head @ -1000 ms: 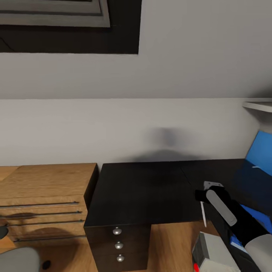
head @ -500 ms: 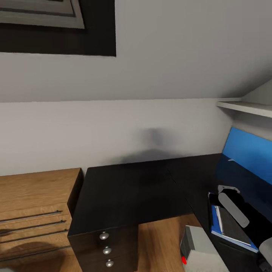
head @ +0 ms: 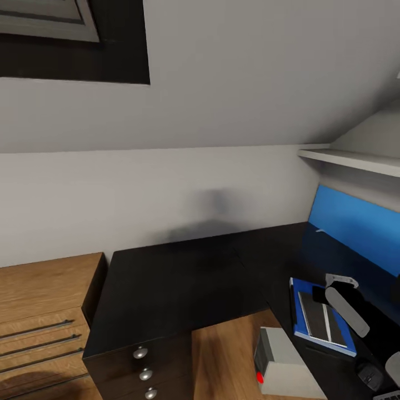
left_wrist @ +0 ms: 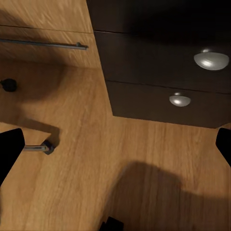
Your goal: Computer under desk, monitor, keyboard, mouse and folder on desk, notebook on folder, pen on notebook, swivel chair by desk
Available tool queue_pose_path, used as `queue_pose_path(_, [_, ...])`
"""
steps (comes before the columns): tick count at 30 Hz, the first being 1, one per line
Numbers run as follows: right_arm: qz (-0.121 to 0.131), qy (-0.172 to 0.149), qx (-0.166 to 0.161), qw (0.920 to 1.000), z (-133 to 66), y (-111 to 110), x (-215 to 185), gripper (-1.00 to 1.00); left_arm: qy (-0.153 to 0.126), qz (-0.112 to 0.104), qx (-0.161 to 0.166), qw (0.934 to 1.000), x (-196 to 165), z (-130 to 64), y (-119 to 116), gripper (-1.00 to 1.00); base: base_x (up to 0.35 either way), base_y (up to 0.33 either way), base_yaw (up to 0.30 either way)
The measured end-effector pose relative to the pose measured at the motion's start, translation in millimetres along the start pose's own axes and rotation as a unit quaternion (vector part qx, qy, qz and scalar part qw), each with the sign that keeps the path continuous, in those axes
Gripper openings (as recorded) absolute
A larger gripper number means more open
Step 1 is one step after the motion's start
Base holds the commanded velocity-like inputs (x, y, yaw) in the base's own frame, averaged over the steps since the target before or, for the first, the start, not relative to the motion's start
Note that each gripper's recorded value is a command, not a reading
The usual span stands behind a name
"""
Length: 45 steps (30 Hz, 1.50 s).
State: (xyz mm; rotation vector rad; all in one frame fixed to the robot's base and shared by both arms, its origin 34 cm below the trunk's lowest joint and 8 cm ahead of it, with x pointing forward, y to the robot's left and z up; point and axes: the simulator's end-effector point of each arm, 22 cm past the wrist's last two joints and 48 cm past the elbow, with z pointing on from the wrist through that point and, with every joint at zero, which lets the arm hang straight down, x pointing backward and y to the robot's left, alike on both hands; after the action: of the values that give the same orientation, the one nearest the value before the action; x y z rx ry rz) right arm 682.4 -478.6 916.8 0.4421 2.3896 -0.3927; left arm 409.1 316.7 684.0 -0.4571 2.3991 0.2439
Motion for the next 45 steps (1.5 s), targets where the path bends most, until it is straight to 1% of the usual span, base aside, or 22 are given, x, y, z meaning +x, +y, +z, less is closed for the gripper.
queue_pose_path(1, [-0.001,-0.004,0.0,1.0,2.4,-1,0,-1.0,0.0,0.0,0.0,1.0,0,0.0,0,1.0,0.0,0.0,-0.006])
queue_pose_path(4, [-0.021,-0.022,-0.009,0.9995,7.8,2,-3,-1.0,0.0,0.0,0.0,1.0,0,-0.1,0,1.0,0.0,0.0,-0.002])
queue_pose_path(7, [-0.026,-0.032,-0.01,0.9991,8.3,2,-7,-1.0,0.0,0.0,0.001,1.0,0,-0.2,-1,1.0,0.0,0.0,0.0])
queue_pose_path(12, [-0.023,-0.053,-0.013,0.9983,7.7,4,-15,-1.0,0.0,0.001,0.002,1.0,0,-0.5,-2,1.0,0.07,0.0,0.0])
queue_pose_path(19, [-0.02,-0.061,-0.012,0.9979,7.7,3,-19,-1.0,0.001,0.004,0.005,1.0,1,-1.3,-4,1.0,0.211,-0.001,0.0])
queue_pose_path(20, [-0.021,-0.045,0.008,0.9987,19.6,-12,-4,-1.0,0.001,0.007,0.007,1.0,2,-1.6,-6,1.0,0.038,-0.021,0.0])
queue_pose_path(23, [-0.022,-0.038,0.02,0.9988,25.7,-21,4,-1.0,0.002,0.007,0.008,0.9999,3,-1.7,-7,1.0,0.026,-0.132,0.0])
queue_pose_path(24, [-0.023,-0.032,0.03,0.9988,30.2,-29,10,-1.0,0.003,0.007,0.008,0.9999,4,-1.8,-7,1.0,0.007,-0.128,0.0])
queue_pose_path(27, [-0.022,-0.027,0.038,0.9987,34.3,-35,17,-1.0,0.003,0.007,0.008,0.9999,3,-1.8,-7,1.0,0.003,-0.05,0.0])
queue_pose_path(31, [-0.022,-0.027,0.042,0.9985,36.0,-38,19,-1.0,0.002,0.006,0.009,0.9999,2,-1.9,-7,1.0,0.001,-0.011,0.0])
queue_pose_path(34, [-0.031,-0.034,0.048,0.9978,37.8,-39,18,-1.0,0.0,0.002,0.011,0.9999,2,-1.1,-12,1.0,0.0,-0.001,0.0])
queue_pose_path(39, [-0.035,-0.036,0.047,0.9976,39.4,-35,18,-1.0,0.002,-0.003,0.016,0.9999,5,-1.1,-21,1.0,0.0,0.0,0.0])
queue_pose_path(45, [-0.035,-0.036,0.046,0.9977,43.2,-32,21,-1.0,0.002,-0.004,0.016,0.9999,8,2.6,-22,1.0,0.0,0.0,0.0])
